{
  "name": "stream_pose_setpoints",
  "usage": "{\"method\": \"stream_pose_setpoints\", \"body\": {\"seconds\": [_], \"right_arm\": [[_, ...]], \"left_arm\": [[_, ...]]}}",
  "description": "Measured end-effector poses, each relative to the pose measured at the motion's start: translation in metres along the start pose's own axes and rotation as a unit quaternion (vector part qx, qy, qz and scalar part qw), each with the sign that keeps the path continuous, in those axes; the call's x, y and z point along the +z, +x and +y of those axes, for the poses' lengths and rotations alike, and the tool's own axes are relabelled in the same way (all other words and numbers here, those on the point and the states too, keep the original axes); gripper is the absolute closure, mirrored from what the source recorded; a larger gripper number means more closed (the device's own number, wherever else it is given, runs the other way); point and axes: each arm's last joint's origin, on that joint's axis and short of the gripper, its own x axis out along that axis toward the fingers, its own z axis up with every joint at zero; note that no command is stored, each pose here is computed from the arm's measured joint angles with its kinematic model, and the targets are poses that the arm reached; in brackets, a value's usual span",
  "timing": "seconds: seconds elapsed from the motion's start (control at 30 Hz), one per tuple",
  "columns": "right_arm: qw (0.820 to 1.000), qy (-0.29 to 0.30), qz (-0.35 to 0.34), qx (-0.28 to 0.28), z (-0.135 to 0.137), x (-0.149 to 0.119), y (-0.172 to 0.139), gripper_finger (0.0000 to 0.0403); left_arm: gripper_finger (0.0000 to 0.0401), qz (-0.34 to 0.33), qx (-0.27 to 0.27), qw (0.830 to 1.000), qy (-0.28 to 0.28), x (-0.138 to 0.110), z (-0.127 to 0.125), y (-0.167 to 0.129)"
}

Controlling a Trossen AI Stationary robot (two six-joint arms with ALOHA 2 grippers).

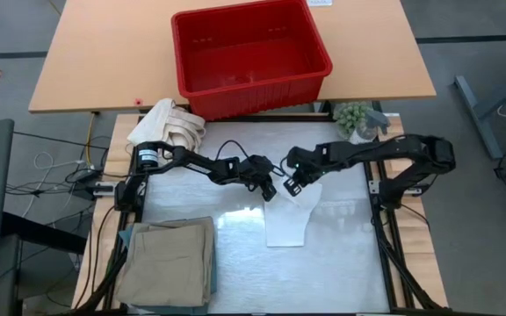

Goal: Fold Laundry from Bin
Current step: Fold the white underwear

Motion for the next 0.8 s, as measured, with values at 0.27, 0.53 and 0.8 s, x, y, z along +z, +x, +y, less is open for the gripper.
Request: {"method": "stream_pose_setpoints", "body": {"seconds": [0.27, 0.53, 0.8], "right_arm": [[1.000, -0.012, -0.017, 0.009, 0.037, -0.018, -0.018, 0.0383], [0.999, -0.011, -0.026, 0.018, 0.058, -0.039, -0.023, 0.0383], [0.999, -0.015, -0.029, 0.030, 0.065, -0.045, -0.025, 0.0383]], "left_arm": [[0.0401, 0.003, -0.011, 1.000, -0.008, 0.000, 0.000, 0.000], [0.0399, 0.012, -0.049, 0.996, -0.073, 0.005, 0.008, 0.000], [0.0345, 0.006, -0.111, 0.984, -0.139, 0.021, 0.013, -0.002]]}}
